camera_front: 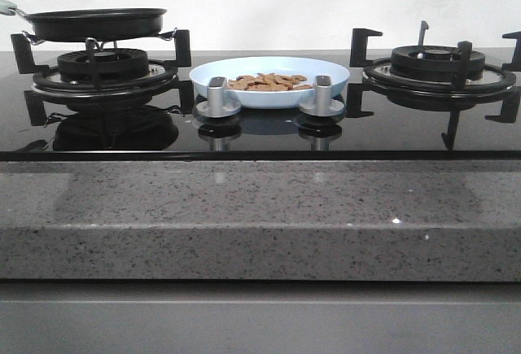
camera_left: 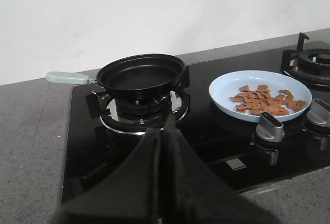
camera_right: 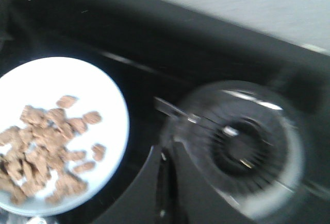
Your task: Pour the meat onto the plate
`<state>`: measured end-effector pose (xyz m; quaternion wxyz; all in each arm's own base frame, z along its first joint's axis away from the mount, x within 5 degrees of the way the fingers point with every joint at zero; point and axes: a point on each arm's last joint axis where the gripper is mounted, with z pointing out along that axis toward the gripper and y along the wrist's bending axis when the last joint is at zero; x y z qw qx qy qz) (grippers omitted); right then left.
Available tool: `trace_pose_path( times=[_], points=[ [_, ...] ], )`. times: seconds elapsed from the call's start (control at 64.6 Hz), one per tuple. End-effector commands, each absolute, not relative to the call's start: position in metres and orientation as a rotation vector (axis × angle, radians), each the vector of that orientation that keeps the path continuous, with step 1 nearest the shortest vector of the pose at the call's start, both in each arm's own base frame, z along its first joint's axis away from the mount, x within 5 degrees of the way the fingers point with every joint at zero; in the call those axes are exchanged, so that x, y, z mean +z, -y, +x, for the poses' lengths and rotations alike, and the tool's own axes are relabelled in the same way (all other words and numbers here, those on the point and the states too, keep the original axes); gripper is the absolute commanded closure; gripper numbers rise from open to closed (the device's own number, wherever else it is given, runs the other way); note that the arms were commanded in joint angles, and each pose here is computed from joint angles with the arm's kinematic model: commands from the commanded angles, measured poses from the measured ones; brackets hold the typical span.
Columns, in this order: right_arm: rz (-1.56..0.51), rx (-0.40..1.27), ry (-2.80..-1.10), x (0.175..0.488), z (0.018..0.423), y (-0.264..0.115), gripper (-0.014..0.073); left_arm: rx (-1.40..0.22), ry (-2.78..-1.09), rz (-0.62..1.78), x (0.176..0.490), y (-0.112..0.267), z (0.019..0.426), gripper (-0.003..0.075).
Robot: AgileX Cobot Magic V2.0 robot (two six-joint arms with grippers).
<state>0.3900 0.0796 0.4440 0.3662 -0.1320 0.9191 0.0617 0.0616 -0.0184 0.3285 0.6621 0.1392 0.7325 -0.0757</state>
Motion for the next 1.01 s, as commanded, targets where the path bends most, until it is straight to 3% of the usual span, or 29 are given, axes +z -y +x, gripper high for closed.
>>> trace_pose_path(
  times=[0.0, 0.186, 0.511, 0.697, 0.991],
  points=[
    [-0.328, 0.122, -2.348, 0.482, 0.334, -0.067, 0.0655, -0.201, -1.563, 0.300, 0.343, 0.020, 0.061, 0.0741],
    [-0.328, 0.120, -2.414, 0.455, 0.262, -0.053, 0.0655, -0.201, -1.563, 0.300, 0.343, 0.020, 0.061, 0.0741],
    [-0.265, 0.126, -2.118, 0.388, 0.152, -0.032, 0.0655, -0.201, -1.563, 0.300, 0.343, 0.020, 0.061, 0.0741],
    [-0.254, 0.126, -2.058, 0.349, 0.115, -0.025, 0.0655, -0.201, -1.563, 0.300, 0.343, 0.020, 0.061, 0.0741],
    [-0.191, 0.162, -1.745, 0.305, 0.065, -0.015, 0.0655, -0.201, -1.563, 0.300, 0.343, 0.020, 0.061, 0.0741]
  ],
)
